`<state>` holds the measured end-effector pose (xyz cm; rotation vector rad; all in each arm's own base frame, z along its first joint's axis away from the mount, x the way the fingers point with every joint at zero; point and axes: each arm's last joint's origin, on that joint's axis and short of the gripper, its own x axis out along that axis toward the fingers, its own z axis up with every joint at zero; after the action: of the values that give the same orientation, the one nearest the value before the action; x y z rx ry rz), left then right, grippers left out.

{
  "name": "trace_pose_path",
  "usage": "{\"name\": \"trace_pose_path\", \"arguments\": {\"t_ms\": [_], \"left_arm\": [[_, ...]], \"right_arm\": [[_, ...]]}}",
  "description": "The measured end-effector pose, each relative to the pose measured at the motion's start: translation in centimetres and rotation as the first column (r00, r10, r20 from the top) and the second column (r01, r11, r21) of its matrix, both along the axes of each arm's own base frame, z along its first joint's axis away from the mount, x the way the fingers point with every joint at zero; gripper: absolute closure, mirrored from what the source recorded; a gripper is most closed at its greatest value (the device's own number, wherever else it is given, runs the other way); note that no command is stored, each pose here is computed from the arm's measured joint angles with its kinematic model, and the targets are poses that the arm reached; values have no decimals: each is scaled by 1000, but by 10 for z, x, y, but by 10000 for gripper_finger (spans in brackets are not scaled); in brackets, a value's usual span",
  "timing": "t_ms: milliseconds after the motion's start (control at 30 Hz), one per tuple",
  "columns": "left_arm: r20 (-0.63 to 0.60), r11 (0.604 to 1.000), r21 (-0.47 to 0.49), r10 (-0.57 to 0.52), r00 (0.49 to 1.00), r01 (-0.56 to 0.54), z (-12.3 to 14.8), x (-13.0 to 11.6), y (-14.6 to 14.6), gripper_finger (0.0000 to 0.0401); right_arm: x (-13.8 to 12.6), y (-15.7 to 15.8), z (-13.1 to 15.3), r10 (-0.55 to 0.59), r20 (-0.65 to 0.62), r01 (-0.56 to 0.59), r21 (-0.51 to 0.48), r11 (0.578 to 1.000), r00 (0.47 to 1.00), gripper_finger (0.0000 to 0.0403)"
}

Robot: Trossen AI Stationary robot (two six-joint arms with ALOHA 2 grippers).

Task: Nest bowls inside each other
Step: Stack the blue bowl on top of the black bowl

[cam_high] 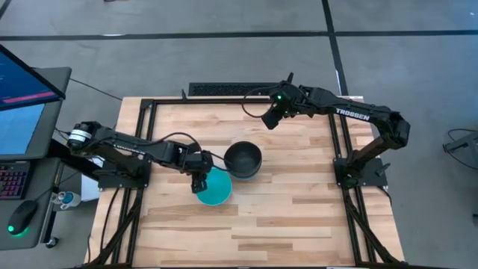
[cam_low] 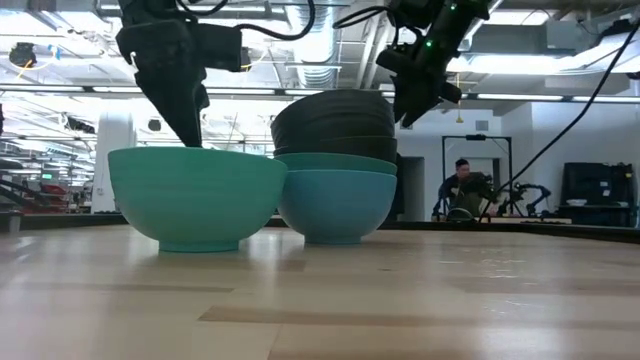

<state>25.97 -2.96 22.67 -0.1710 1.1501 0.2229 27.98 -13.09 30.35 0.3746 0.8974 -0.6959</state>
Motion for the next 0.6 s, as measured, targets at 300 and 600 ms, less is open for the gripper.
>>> {"name": "trace_pose_path", "arguments": {"t_ms": [300,600], "left_arm": [[27,1000,-19,26,999,-25,-7,1,2,250],[33,997,-29,71,997,-70,-21,-2,3,250]], "right_arm": [[0,0,0,-1,5,1,-2,1000,1000,222],[0,0,0,-1,0,1,0,1000,1000,230]]}}
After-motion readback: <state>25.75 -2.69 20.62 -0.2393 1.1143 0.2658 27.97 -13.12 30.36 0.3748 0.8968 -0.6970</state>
